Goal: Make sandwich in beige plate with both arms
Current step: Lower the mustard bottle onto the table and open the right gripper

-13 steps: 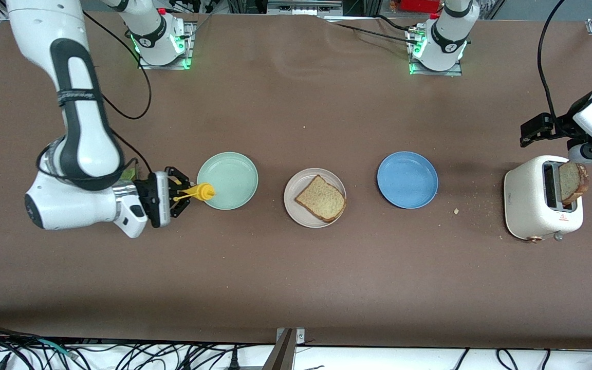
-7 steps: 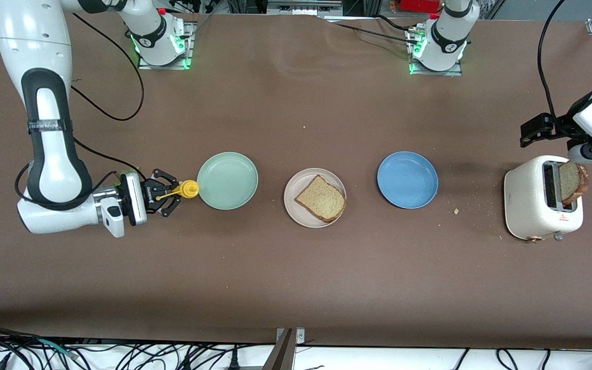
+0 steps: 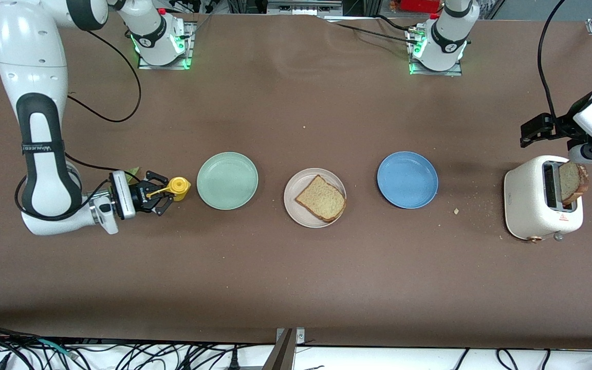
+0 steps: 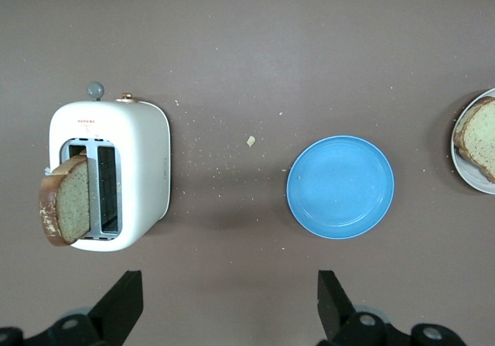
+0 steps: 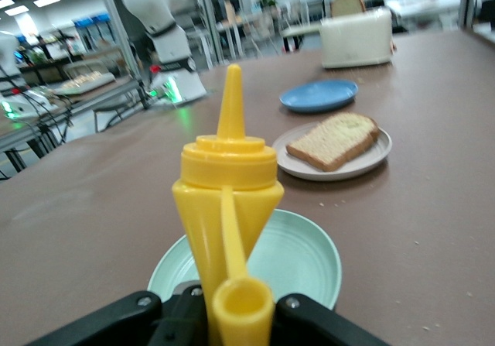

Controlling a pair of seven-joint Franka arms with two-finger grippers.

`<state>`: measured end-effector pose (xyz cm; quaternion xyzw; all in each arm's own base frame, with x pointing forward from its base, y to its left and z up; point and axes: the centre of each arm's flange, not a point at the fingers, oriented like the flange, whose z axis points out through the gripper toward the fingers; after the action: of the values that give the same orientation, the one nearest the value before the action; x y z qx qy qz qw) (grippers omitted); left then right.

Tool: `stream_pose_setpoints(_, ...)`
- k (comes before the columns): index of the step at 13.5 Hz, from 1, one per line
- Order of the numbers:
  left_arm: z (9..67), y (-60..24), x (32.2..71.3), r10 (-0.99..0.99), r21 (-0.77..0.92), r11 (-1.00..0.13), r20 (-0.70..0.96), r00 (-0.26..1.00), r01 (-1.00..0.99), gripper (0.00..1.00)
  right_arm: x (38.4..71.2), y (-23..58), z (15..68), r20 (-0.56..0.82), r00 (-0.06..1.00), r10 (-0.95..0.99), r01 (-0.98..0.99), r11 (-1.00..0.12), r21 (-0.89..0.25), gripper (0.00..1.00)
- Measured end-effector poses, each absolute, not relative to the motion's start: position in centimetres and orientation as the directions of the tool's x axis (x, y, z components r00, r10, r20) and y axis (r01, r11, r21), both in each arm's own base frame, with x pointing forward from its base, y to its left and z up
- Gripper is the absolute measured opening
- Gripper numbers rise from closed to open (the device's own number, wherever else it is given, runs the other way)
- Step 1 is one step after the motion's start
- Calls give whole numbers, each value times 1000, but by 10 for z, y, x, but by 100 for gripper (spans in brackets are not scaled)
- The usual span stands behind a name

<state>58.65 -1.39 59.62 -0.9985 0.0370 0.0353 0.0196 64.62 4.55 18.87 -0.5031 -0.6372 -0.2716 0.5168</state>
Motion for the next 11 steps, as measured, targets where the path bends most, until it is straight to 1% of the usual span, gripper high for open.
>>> stream_pose_setpoints(4,596,-14,587,-73,-36,-996,-73,995,-75,100,623,18,138,981,34,190,916,387,-106,5)
stream_pose_setpoints(8,594,-14,587,-72,-36,-997,-76,995,-75,100,608,15,111,991,13,136,914,401,-67,5)
stream_pose_setpoints(11,593,-14,588,-72,-36,-997,-78,994,-75,100,595,14,88,994,24,111,912,404,-67,5)
